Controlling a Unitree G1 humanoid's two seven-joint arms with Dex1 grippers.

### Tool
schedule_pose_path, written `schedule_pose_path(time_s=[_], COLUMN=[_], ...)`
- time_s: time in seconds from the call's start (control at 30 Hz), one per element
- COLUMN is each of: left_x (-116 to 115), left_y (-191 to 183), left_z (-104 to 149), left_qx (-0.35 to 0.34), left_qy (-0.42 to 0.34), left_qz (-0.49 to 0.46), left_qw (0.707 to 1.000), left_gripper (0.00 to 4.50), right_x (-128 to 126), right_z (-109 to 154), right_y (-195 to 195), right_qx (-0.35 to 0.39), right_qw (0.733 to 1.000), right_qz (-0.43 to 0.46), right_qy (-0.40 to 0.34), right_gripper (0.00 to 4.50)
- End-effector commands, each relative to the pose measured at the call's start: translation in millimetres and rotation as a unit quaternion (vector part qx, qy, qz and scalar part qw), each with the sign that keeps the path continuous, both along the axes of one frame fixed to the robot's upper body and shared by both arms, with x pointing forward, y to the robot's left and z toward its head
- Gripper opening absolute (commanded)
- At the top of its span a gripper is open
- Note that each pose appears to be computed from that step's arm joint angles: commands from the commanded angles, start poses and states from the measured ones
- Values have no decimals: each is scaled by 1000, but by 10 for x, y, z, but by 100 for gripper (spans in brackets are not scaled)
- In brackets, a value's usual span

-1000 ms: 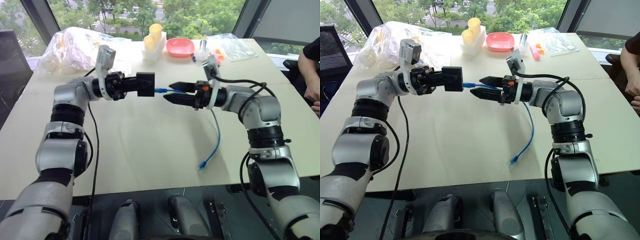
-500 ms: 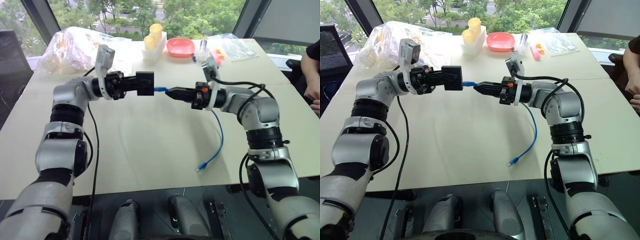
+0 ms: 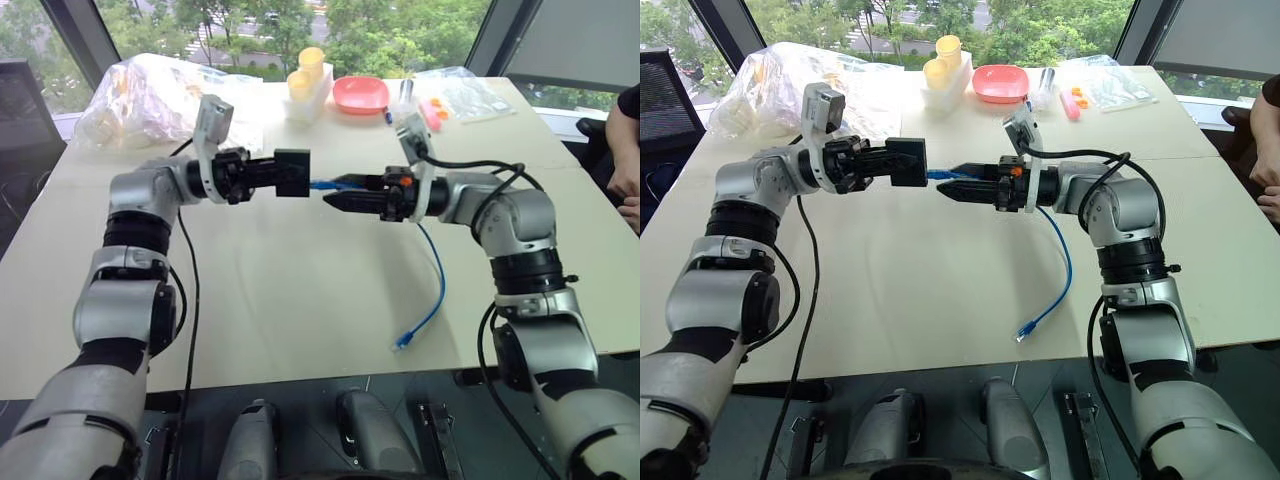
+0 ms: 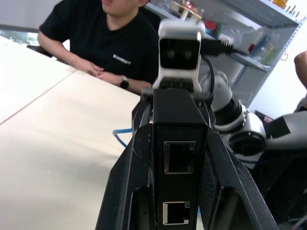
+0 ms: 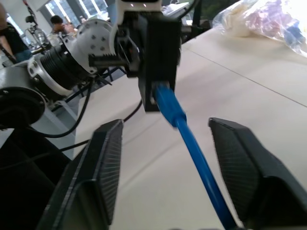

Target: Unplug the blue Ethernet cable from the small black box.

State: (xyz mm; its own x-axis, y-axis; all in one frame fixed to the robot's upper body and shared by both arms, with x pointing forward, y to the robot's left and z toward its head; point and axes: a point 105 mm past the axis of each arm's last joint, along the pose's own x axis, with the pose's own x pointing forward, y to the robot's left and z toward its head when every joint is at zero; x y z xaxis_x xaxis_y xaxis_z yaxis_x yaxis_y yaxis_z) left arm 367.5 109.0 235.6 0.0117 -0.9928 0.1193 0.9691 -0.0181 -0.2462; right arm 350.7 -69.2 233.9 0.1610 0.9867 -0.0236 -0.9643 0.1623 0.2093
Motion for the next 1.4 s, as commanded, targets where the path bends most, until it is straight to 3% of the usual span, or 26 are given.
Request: schedule_pose_path(time_s=[0.03,0.5,1.23,1.4], left_x=[-39,-44,-46,-47], left_y=[-14,-30,-62,-65], left_z=[129,132,75,68], left_qx=[2,10,21,21], left_qy=[-36,-44,-45,-44], left_qz=[-11,-13,-16,-16], left_qw=[999,999,999,999], left_gripper=[53,53,53,53], right_x=[8,69,86,102], right_z=[201,49,35,41], right_y=[-8,63,143,162], right_qx=[17,-57,-57,-50], right_qw=[1000,997,997,997], right_qz=[7,4,13,9], right_qy=[-18,-50,-52,-50], right_gripper=[285,285,285,67])
